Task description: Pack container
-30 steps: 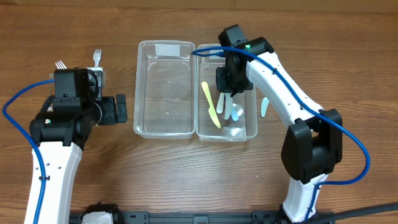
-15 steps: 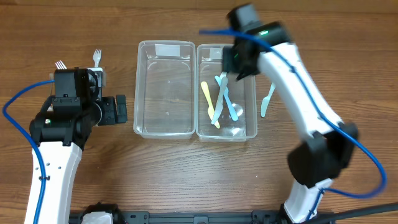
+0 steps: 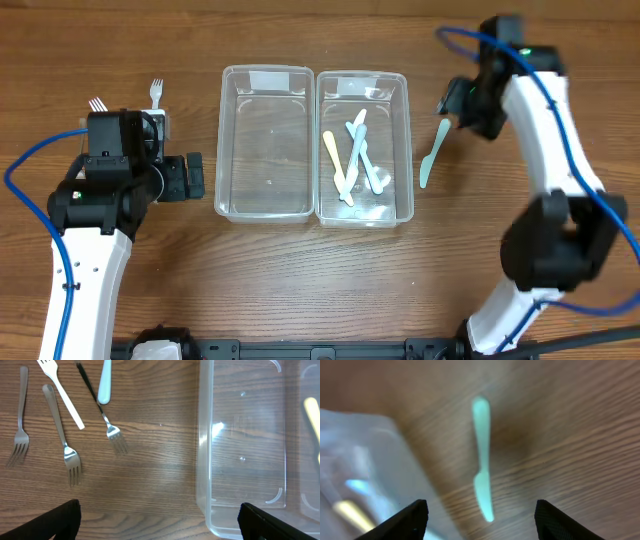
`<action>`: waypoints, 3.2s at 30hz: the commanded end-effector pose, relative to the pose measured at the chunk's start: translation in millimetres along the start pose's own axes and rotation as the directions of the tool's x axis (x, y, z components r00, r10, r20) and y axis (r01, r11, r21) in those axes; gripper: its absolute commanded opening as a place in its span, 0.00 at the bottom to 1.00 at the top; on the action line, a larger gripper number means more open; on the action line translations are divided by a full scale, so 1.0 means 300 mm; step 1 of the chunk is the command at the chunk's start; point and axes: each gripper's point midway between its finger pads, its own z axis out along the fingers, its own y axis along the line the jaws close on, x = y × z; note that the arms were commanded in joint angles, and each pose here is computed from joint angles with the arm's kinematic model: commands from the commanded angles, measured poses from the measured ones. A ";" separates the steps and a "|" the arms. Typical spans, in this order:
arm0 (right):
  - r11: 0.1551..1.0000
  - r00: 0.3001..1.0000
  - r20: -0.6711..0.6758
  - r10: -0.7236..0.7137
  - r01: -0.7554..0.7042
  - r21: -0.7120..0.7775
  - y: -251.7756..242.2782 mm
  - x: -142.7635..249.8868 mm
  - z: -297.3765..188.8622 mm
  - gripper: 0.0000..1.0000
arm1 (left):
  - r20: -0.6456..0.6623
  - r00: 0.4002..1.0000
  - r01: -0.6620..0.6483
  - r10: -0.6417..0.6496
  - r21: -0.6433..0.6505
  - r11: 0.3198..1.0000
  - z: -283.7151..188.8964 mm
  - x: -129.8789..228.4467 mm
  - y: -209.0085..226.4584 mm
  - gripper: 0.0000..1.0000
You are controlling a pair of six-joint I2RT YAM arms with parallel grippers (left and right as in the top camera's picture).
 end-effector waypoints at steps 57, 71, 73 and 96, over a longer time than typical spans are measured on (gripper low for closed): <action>0.996 0.971 -0.239 0.012 0.011 0.094 -0.029 0.102 0.412 0.04 | 0.008 1.000 0.003 -0.003 0.010 1.000 -0.018 -0.013 -0.003 1.00; 0.977 0.965 0.182 -0.189 0.203 -0.059 0.116 -0.081 -0.255 0.04 | 0.057 0.998 0.002 -0.002 0.012 1.000 -0.065 -0.048 -0.006 1.00; 0.958 0.938 0.241 -0.250 0.276 -0.081 0.165 -0.034 -0.362 0.04 | 0.068 0.998 0.001 -0.002 0.013 1.000 -0.075 -0.054 -0.007 1.00; 0.822 0.834 0.094 -0.544 0.552 -0.139 0.425 0.390 -0.100 0.33 | 0.094 0.996 0.008 -0.010 0.016 1.000 -0.123 -0.043 -0.007 1.00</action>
